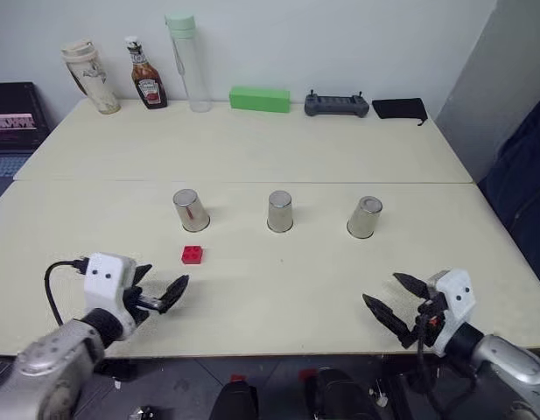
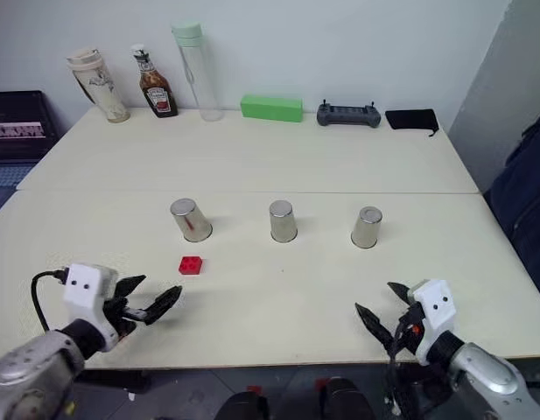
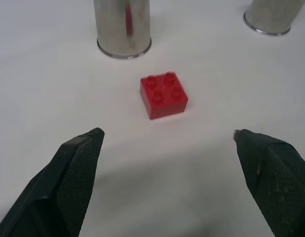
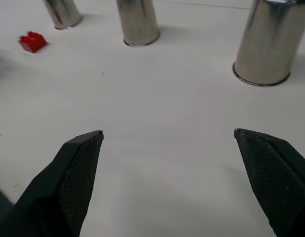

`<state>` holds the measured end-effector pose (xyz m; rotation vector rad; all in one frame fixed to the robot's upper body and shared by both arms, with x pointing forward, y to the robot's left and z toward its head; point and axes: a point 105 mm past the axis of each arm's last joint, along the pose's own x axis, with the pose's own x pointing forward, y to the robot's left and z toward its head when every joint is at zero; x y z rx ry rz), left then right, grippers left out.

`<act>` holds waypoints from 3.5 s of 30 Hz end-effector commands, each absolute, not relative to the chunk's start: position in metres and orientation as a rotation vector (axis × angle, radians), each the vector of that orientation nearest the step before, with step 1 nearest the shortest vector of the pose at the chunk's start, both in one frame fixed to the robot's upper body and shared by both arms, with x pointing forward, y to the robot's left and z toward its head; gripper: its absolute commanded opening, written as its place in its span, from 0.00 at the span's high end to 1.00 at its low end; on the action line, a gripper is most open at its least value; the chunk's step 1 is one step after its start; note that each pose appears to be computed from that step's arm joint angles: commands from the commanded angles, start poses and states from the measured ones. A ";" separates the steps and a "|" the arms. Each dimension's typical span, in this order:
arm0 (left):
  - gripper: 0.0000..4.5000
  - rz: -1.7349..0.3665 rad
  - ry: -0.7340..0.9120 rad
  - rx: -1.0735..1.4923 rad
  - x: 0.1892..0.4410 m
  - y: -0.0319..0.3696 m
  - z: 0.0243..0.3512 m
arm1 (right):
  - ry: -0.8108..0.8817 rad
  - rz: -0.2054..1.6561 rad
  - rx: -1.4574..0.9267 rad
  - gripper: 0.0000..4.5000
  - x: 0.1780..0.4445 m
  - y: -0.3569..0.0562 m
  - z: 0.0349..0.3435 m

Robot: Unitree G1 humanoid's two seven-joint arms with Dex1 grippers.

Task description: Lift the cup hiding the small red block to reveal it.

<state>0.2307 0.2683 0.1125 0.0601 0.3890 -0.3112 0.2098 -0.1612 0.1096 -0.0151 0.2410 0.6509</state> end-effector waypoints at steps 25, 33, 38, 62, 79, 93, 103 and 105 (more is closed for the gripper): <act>0.00 -0.319 0.237 0.111 0.229 0.268 0.120 | 0.070 0.562 -0.159 0.00 0.219 -0.172 0.132; 0.00 -0.307 0.099 0.127 0.221 0.249 0.130 | -0.011 0.562 -0.189 0.00 0.213 -0.170 0.134; 0.00 -0.283 0.089 0.121 0.223 0.250 0.129 | -0.017 0.551 -0.171 0.00 0.216 -0.172 0.134; 0.00 -0.301 0.120 0.129 0.228 0.236 0.125 | -0.019 0.532 -0.170 0.00 0.218 -0.171 0.135; 0.00 -0.281 0.125 0.129 0.233 0.241 0.129 | -0.024 0.535 -0.177 0.00 0.218 -0.169 0.136; 0.00 -0.291 0.132 0.132 0.234 0.239 0.129 | -0.025 0.529 -0.185 0.00 0.217 -0.169 0.135; 0.00 -0.289 0.133 0.138 0.234 0.239 0.128 | -0.029 0.536 -0.190 0.00 0.220 -0.167 0.137; 0.00 -0.288 0.134 0.138 0.234 0.239 0.128 | -0.028 0.534 -0.189 0.00 0.220 -0.166 0.137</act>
